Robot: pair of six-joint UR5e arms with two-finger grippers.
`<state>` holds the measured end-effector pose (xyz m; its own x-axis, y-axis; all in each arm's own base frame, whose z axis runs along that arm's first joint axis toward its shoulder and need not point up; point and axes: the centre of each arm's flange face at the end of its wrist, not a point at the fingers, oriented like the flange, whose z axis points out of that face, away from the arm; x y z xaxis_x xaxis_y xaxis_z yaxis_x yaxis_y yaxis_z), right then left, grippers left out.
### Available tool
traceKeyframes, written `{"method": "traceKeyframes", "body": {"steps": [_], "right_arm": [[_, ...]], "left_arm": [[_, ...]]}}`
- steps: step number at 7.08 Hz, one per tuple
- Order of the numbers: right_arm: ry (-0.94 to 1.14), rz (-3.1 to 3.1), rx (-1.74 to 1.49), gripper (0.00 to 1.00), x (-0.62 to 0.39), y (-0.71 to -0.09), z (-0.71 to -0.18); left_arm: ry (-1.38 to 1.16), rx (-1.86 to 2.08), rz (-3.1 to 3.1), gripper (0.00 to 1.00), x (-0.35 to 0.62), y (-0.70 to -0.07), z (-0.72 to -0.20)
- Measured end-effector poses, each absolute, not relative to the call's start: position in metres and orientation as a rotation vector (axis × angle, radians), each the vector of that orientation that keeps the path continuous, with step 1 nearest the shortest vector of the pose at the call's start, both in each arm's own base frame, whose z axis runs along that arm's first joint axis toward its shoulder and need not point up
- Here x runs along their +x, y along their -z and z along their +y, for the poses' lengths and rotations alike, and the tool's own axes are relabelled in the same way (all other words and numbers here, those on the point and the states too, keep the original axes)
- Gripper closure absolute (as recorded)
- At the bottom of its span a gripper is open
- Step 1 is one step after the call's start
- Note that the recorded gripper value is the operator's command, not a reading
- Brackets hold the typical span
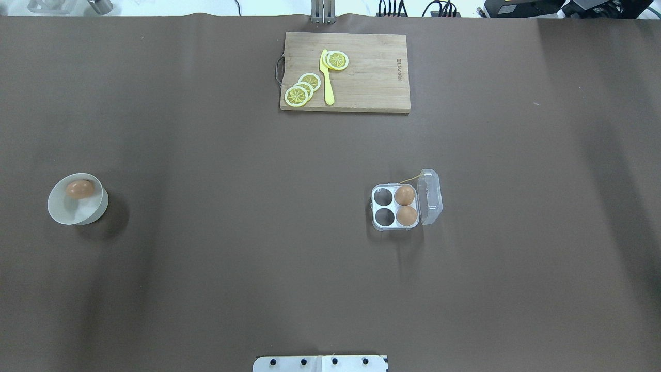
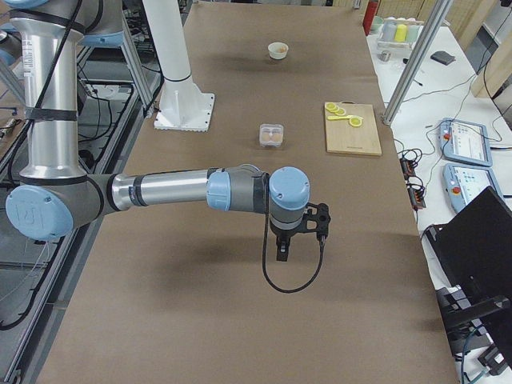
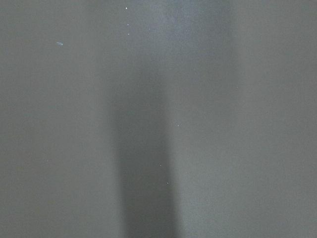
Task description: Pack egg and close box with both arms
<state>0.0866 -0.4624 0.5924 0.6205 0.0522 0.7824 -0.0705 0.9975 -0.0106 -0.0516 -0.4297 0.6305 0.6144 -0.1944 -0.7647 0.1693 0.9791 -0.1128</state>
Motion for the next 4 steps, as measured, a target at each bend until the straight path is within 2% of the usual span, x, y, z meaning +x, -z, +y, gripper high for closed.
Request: {"method": "traceKeyframes", "body": {"steps": [4], "right_arm": [[-0.070,-0.896,0.022,0.00,0.0867,-0.5927,-0.4618]], "left_arm": [[0.204,-0.020,0.875,0.01,-0.0522,-0.6323,-0.4291]]}}
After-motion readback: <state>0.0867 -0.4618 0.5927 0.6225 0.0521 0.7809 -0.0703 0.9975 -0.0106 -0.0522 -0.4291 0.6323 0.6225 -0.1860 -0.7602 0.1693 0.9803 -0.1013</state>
